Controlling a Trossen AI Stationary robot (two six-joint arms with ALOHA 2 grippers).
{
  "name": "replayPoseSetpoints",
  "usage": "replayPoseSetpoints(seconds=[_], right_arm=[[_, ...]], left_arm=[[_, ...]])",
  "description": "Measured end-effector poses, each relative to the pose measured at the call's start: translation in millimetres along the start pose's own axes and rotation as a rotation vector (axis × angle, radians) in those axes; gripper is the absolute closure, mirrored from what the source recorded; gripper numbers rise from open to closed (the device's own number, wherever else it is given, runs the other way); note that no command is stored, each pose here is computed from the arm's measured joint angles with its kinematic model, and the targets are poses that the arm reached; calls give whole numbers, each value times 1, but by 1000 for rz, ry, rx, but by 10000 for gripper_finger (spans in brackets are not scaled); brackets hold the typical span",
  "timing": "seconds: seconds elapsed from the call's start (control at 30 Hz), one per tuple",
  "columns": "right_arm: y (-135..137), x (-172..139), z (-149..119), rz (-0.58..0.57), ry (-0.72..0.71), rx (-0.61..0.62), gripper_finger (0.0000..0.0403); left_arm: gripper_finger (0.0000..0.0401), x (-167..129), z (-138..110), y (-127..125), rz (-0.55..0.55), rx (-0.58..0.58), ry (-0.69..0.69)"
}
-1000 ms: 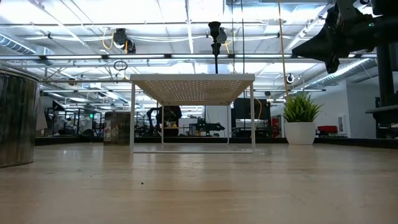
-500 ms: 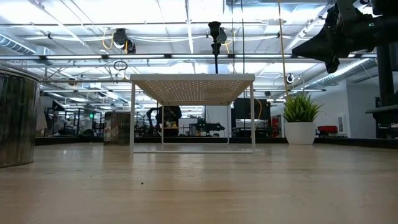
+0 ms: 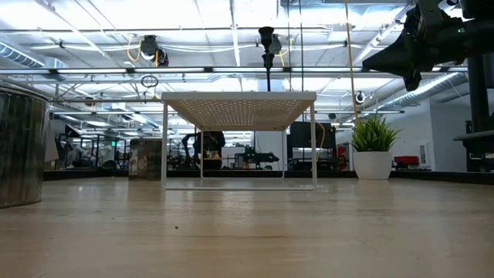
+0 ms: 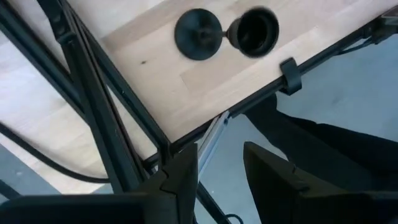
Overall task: Pick & Place candle stick holders
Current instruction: Put the black candle holder on the shelf aligned with the other black candle holders
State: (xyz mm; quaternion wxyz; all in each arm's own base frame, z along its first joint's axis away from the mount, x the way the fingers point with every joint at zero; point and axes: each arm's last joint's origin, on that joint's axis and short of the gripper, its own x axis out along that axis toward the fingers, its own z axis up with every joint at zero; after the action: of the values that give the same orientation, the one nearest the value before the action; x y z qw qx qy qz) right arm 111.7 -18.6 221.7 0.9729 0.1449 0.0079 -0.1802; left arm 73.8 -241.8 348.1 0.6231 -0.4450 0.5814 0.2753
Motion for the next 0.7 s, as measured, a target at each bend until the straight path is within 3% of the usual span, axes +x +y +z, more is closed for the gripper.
replayPoseSetpoints(seconds=[0.27,0.7], right_arm=[[0,0,0,0,0,4,398],[0,0,0,0,0,5,399]], left_arm=[[268,22,-17,-7,-41,63,-109],[268,48,-18,-30,-58,154,-193]])
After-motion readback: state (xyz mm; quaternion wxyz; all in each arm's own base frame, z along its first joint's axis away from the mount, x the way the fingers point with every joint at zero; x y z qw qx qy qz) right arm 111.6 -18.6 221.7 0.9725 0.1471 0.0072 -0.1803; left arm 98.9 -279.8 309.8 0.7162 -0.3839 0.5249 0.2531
